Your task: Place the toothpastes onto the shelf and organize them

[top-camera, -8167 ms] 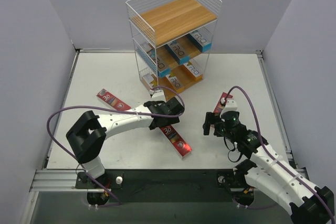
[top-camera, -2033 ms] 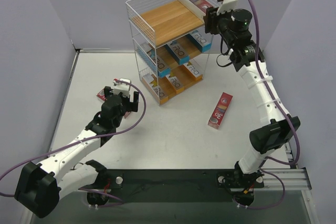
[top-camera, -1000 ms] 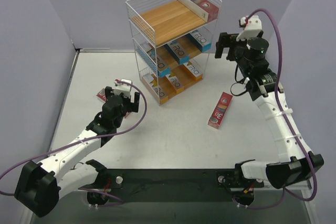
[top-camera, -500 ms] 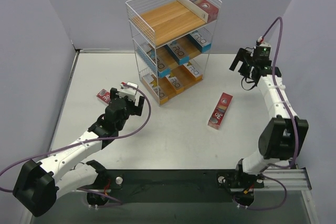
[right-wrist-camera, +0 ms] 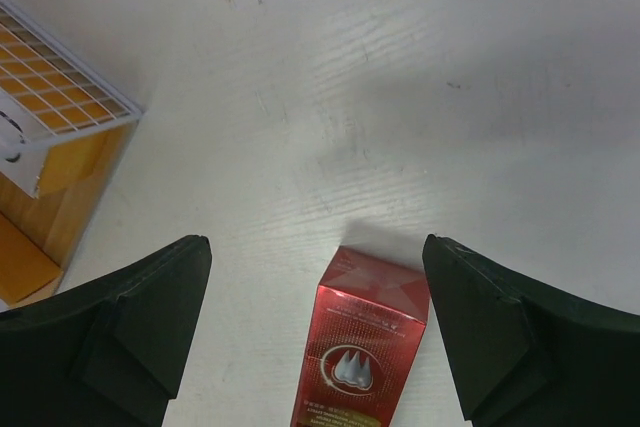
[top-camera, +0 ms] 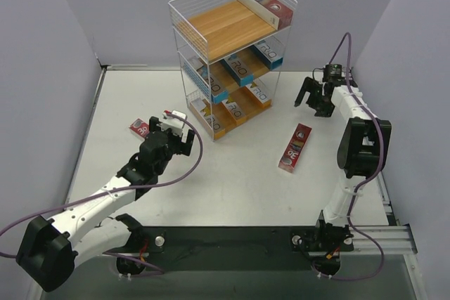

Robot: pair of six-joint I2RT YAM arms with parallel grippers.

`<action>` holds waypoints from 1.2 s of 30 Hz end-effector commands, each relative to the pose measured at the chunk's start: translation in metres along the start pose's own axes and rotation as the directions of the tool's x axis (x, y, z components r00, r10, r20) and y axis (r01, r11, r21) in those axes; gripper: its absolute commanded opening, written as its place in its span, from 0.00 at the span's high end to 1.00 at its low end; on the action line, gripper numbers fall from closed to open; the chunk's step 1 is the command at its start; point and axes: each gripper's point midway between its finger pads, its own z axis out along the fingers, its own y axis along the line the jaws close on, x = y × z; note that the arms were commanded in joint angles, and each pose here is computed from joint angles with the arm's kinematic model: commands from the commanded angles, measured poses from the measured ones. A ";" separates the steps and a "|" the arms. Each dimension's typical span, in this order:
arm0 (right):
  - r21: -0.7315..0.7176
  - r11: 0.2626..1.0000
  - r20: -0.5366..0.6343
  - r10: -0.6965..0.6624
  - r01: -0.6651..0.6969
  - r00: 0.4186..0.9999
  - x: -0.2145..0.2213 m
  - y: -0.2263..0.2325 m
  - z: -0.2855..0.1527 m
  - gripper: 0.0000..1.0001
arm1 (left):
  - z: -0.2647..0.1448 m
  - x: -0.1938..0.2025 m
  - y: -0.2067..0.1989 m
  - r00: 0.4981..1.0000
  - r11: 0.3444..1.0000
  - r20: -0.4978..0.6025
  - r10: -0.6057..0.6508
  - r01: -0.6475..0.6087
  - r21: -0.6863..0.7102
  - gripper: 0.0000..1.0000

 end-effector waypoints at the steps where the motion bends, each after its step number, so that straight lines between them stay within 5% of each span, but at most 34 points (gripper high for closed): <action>1: 0.055 0.998 -0.128 -0.023 0.030 0.992 0.041 -0.011 0.004 0.10 | -0.004 -0.021 -0.004 0.997 0.999 0.075 -0.016 0.014 0.031 0.03; 18: 0.233 0.971 -0.263 0.116 -0.053 0.958 0.145 -0.068 -0.034 0.24 | -0.014 -0.029 -0.026 0.994 0.994 0.107 -0.031 0.019 0.111 0.03; 29: 0.147 0.979 -0.252 0.178 -0.145 0.951 0.236 -0.034 -0.075 0.28 | -0.018 -0.030 -0.041 0.993 0.988 0.115 -0.015 -0.002 0.152 0.03; 36: 0.025 0.998 -0.164 0.055 -0.052 0.985 0.234 0.004 -0.105 0.23 | -0.017 -0.027 -0.042 0.994 0.989 0.107 0.000 -0.015 0.147 0.03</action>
